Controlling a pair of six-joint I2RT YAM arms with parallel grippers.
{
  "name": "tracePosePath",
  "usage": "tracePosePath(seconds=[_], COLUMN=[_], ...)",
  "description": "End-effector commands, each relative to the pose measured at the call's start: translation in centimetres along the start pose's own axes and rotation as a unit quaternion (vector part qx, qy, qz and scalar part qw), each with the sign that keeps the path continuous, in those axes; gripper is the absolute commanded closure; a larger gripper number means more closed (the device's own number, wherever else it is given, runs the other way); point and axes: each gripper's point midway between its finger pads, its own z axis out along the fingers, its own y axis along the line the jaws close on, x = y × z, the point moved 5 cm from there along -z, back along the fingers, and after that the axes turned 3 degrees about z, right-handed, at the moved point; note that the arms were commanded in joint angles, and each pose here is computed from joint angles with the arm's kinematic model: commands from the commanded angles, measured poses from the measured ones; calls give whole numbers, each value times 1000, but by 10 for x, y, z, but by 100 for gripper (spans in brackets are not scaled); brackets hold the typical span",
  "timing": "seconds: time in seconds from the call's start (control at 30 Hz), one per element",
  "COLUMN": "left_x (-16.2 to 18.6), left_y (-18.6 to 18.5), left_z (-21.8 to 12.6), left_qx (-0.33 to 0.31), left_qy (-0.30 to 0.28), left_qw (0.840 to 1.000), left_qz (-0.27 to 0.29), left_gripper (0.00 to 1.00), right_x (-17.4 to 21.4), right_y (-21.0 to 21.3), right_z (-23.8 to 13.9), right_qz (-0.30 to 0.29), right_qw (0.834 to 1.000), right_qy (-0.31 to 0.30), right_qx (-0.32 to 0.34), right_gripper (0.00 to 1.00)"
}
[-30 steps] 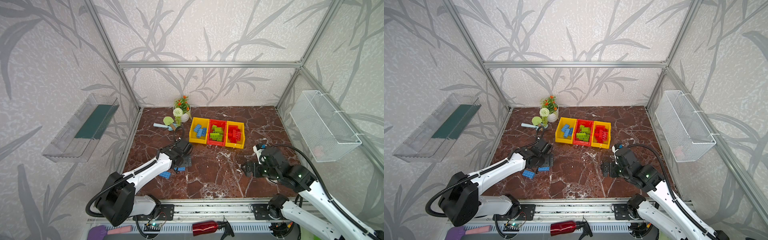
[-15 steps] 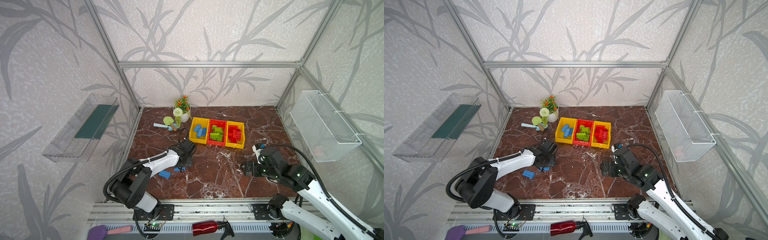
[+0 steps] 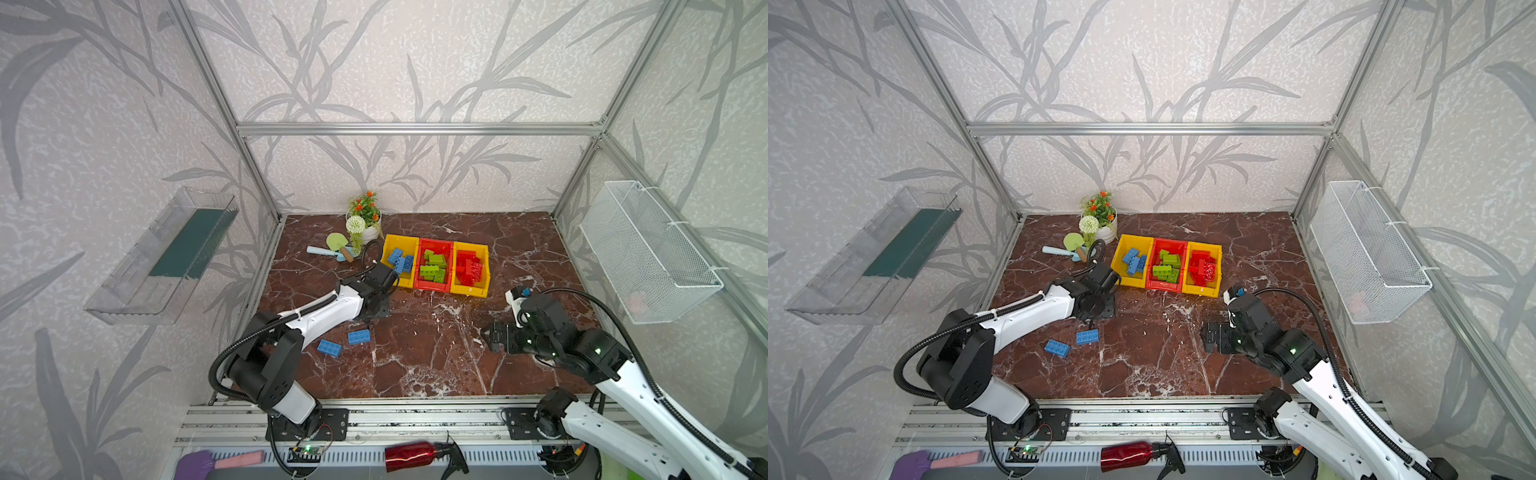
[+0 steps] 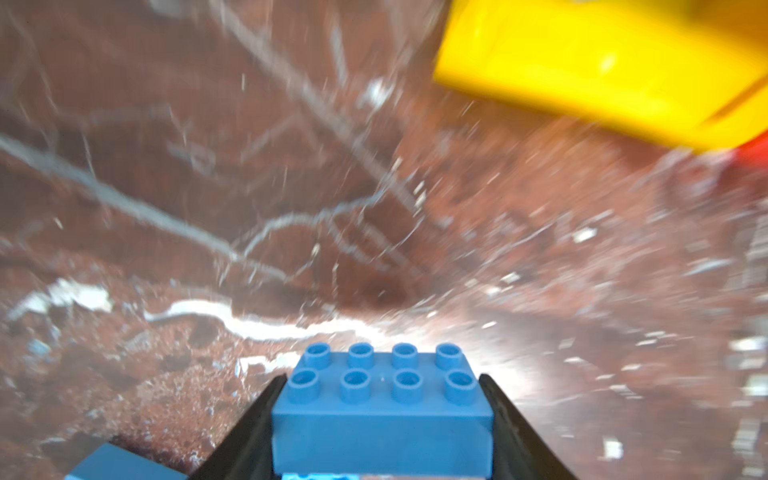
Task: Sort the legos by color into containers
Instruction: 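Carry the blue brick with the left gripper into the yellow bin and release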
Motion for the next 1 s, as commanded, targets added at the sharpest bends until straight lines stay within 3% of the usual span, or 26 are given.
tracePosePath(seconds=[0.0,0.3,0.67,0.73,0.87,0.97], left_x=[-32,-119,-174,-180,-190,-192], left_y=[-13,-60,-74,-77,-85,-89], left_z=[-13,-1,41,48,52,42], left_qx=[-9,-9,-11,-9,-2,12], left_qy=[-23,-49,-39,-37,-32,-39], left_qw=[999,998,999,999,999,999], left_qz=[20,45,29,29,28,23], left_gripper=[55,55,54,45,16,10], right_x=[-4,-10,-19,-21,-24,-25], right_y=[2,2,0,0,0,-2], right_z=[0,-3,-8,-9,-12,-14], right_qz=[-6,-15,-25,-28,-35,-37], right_qw=[1000,1000,999,998,998,997], right_qy=[-7,-16,-29,-30,-34,-37], right_qx=[2,14,34,39,48,52], right_gripper=[1,1,1,1,1,1])
